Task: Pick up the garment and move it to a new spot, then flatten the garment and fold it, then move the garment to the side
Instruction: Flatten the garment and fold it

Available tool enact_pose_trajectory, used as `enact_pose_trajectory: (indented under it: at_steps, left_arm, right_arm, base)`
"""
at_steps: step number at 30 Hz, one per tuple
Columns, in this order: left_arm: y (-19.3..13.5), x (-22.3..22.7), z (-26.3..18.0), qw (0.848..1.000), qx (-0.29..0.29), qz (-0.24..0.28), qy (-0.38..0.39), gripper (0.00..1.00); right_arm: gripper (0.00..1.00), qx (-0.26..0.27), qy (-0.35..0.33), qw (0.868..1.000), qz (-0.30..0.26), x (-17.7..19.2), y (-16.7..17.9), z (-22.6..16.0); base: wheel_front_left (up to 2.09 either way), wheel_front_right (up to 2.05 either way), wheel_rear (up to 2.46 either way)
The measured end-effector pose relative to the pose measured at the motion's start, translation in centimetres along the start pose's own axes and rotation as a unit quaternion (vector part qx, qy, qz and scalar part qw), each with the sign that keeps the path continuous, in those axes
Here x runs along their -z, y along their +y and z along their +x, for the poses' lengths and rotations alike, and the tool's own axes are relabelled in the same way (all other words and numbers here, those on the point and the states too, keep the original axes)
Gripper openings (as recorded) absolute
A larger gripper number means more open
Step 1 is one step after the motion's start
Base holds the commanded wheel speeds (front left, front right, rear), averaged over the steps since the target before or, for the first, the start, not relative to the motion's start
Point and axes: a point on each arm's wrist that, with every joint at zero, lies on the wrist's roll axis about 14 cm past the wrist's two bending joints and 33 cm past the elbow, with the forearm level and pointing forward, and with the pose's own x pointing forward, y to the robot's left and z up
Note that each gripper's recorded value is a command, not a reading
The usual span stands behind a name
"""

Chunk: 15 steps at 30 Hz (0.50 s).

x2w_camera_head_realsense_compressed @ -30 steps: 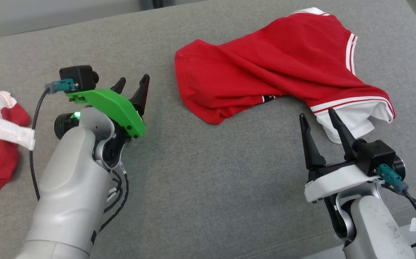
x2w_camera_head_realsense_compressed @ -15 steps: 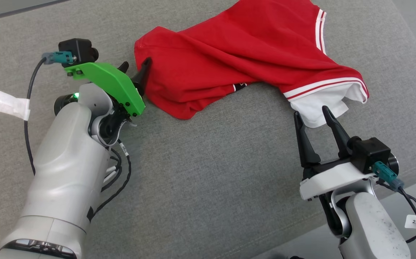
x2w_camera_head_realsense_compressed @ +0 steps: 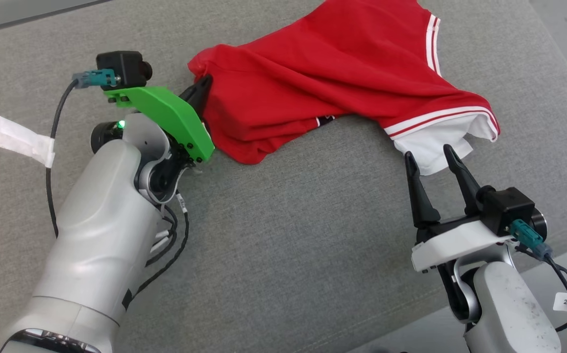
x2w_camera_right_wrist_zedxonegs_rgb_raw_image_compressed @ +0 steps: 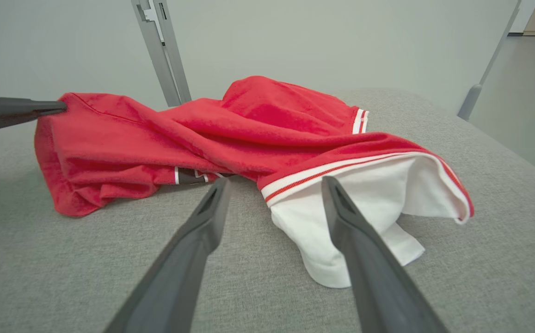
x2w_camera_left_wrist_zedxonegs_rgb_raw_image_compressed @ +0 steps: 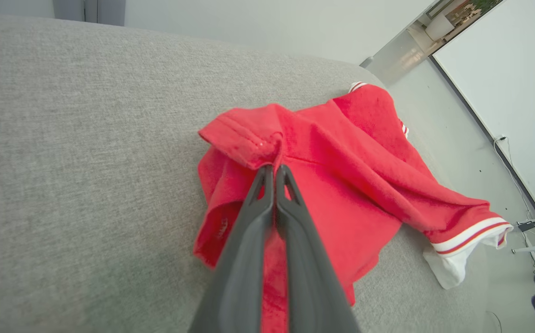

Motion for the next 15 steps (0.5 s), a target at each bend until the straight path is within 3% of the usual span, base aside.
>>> enact_pose_trajectory:
  at_steps: [8, 15]
  left_arm:
    - [-2.9, -0.7, -3.4, 0.997, 0.049, 0.042, -0.045, 0.00]
    - [-3.4, 3.3, -9.2, 0.995, 0.069, 0.073, -0.029, 0.00]
  right_arm:
    - [1.00, -0.031, -0.004, 1.000, 0.002, -0.5, 2.1, 0.6]
    - [1.00, -0.051, -0.011, 0.999, 0.007, -1.1, 3.7, 0.8]
  base:
    - [0.00, 0.00, 0.00]
    - [0.00, 0.00, 0.00]
